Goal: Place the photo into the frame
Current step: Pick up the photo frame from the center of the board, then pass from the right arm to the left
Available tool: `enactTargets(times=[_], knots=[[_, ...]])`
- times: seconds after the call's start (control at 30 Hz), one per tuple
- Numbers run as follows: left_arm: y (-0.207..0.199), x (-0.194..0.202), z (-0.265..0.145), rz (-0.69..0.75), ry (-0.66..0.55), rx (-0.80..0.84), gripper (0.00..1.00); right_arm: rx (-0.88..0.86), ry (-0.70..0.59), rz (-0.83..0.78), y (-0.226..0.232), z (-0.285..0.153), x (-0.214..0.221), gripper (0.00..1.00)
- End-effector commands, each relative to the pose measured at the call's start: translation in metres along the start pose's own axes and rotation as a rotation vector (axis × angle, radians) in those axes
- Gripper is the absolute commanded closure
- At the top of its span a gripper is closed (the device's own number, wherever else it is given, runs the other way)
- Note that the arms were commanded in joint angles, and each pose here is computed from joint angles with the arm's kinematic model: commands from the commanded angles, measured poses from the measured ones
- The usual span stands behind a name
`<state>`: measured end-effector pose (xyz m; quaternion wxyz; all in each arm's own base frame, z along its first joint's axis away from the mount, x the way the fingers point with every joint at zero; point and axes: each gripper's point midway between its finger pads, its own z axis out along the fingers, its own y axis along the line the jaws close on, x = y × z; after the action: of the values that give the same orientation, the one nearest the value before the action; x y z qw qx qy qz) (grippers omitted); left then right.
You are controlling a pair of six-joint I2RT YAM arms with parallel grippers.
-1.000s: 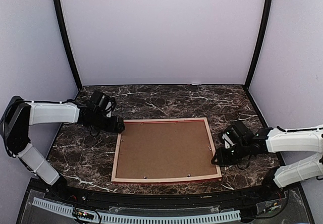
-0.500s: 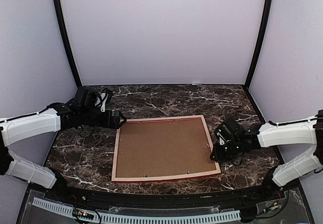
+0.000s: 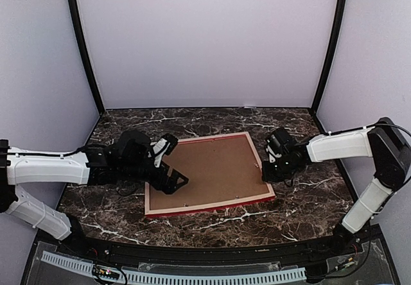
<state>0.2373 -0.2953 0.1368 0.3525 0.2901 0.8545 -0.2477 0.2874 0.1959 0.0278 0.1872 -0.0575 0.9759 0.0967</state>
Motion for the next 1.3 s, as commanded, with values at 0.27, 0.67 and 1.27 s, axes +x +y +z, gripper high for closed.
enactTargets(times=[0.27, 0.67, 1.27], knots=[[-0.061, 0.025, 0.053, 0.472, 0.083, -0.108, 0.01, -0.097, 0.023, -0.093, 0.025, -0.037, -0.033, 1.0], [-0.064, 0.049, 0.081, 0.78, 0.179, -0.404, 0.01, -0.221, 0.109, -0.099, 0.044, -0.071, -0.017, 1.0], [-0.092, 0.057, 0.072, 0.874, 0.175, -0.396, 0.03, -0.221, 0.152, -0.078, 0.045, -0.066, -0.013, 1.0]])
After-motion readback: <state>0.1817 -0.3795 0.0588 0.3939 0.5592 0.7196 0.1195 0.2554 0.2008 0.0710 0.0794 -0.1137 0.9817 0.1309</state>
